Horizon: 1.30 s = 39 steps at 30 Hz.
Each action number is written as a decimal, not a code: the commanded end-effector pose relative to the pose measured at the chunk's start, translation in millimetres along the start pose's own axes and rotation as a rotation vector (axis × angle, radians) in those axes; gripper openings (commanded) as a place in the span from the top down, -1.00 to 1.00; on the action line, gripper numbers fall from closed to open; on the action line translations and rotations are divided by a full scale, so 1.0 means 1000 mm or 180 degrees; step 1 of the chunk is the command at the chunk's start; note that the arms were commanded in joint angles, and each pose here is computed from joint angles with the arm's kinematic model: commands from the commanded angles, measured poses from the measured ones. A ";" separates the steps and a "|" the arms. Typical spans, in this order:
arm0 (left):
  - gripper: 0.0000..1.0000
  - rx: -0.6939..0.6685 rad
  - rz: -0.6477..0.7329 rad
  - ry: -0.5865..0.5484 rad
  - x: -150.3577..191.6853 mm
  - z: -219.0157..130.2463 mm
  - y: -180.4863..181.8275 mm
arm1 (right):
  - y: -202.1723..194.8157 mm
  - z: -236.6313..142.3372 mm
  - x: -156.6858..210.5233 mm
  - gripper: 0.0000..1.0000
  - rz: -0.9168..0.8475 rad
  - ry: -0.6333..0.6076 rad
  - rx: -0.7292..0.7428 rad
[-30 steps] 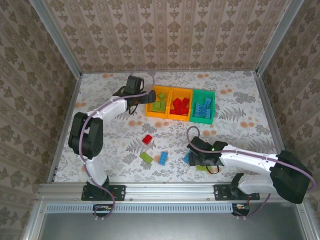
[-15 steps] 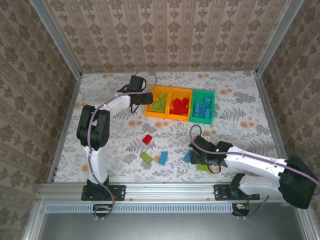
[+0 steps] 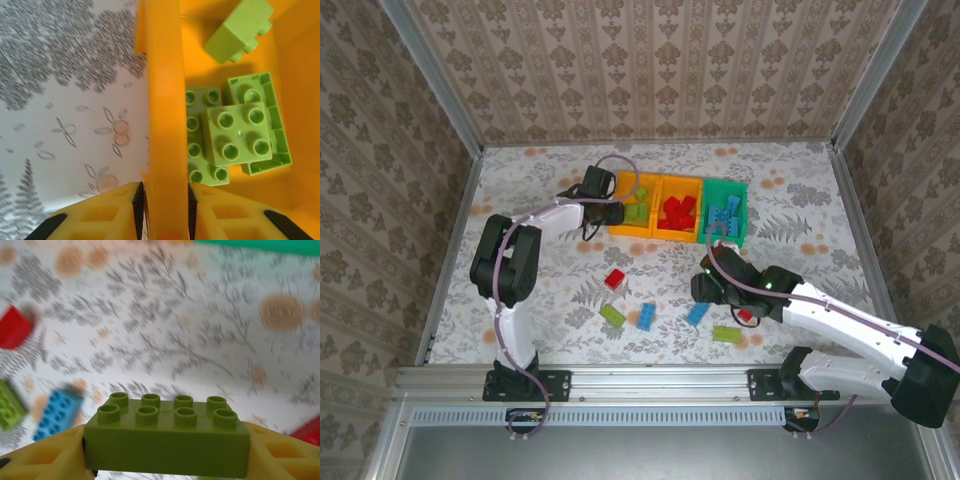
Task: Sort the legos into containers by color
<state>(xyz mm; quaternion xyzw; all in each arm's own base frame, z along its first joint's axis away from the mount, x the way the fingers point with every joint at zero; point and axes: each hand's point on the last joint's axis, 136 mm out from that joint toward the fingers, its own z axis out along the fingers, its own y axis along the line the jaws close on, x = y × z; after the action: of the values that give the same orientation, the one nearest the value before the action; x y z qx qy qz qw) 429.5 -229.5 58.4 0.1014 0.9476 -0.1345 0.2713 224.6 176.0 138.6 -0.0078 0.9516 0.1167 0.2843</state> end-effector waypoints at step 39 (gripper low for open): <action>-0.99 -0.0156 -0.0313 -0.0633 0.063 -0.139 -0.007 | 0.094 0.123 -0.141 -0.11 -0.0388 -0.0050 -0.0283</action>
<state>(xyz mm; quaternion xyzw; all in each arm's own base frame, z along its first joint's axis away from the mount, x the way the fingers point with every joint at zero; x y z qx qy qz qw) 325.1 -207.8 154.8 0.0314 0.9087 -0.1787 0.3759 391.8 279.4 131.0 -0.0633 0.9439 0.1349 0.2949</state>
